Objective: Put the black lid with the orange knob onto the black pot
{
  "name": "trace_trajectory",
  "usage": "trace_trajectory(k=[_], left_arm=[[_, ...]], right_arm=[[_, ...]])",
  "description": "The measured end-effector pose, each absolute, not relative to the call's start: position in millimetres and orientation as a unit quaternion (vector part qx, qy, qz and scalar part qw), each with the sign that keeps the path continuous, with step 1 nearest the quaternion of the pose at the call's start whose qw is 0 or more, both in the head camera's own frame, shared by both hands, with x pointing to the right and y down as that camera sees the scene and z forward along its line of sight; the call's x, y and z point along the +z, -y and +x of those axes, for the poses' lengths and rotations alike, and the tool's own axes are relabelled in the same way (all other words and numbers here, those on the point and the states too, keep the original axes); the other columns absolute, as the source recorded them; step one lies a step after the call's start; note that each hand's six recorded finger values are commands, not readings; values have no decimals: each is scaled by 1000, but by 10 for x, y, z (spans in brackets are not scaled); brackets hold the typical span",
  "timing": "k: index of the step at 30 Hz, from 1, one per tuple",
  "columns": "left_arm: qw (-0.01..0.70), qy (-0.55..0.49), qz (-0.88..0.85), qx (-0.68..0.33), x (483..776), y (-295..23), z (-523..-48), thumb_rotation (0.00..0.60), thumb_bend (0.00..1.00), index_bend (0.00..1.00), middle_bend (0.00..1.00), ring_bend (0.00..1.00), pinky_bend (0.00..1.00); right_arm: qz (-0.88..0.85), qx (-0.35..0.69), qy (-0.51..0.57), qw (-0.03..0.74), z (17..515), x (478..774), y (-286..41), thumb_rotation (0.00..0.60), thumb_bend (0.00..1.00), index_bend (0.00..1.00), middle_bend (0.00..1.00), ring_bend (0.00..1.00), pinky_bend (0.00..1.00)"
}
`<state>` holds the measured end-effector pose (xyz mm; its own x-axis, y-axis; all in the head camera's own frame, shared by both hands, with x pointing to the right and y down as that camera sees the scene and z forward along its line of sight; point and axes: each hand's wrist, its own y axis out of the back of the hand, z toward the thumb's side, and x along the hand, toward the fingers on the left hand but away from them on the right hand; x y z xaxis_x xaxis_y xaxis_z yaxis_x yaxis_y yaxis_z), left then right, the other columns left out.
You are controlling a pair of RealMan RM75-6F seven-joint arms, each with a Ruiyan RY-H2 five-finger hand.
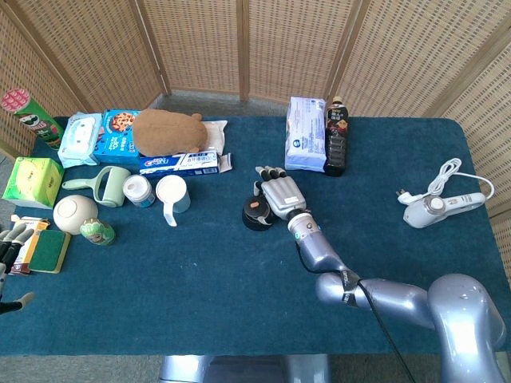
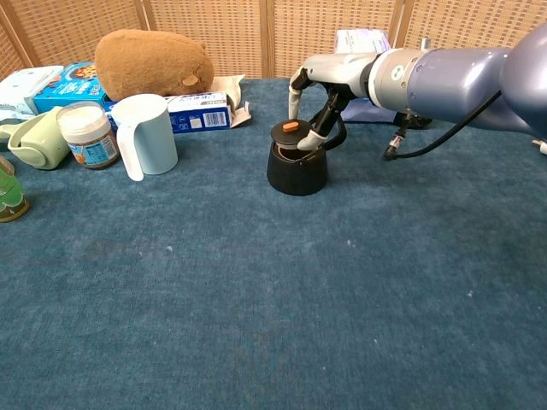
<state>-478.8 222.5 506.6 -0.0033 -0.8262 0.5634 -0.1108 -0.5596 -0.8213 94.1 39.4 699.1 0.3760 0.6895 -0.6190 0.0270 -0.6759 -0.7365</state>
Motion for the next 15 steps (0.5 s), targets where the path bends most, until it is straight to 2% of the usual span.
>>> trace_trajectory(k=[15], left_arm=[[295, -365, -641, -608, 5069, -2225, -4783, 600, 171, 0, 0, 0, 114]], right_arm=[[-762, 513, 229, 322, 964, 7072, -422, 522, 305, 412, 39, 66, 66]])
